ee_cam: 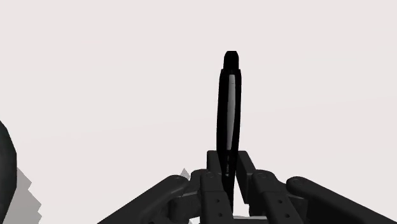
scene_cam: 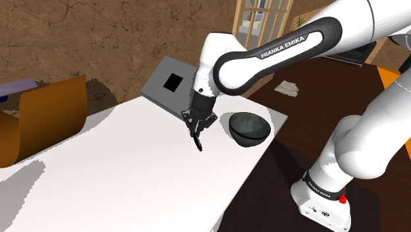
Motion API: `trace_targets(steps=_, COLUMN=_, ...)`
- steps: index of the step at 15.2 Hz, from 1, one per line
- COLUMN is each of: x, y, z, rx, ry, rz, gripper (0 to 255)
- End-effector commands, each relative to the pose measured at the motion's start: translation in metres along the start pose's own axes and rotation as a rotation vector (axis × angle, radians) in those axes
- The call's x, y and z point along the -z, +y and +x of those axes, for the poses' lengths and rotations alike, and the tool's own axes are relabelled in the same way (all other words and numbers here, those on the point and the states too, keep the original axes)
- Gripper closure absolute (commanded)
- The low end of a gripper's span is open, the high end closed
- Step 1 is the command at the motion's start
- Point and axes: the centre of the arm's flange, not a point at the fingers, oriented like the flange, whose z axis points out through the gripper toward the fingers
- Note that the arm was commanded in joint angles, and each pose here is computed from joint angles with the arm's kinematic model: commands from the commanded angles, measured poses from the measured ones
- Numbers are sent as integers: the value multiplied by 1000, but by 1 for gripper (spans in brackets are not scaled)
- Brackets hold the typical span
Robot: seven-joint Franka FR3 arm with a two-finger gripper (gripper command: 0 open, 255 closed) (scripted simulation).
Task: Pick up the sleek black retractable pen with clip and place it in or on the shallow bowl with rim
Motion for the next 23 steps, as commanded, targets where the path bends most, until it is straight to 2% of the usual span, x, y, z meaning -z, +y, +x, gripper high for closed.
trace_targets(steps=1, x=10, y=-2, z=0, rx=0, ry=0, rz=0, gripper=255)
trace_targets(steps=17, x=88, y=-18, z=-7, rx=0, ry=0, rz=0, gripper=255)
trace_targets(steps=23, x=107, y=59, z=-7, rx=0, ry=0, rz=0, gripper=255)
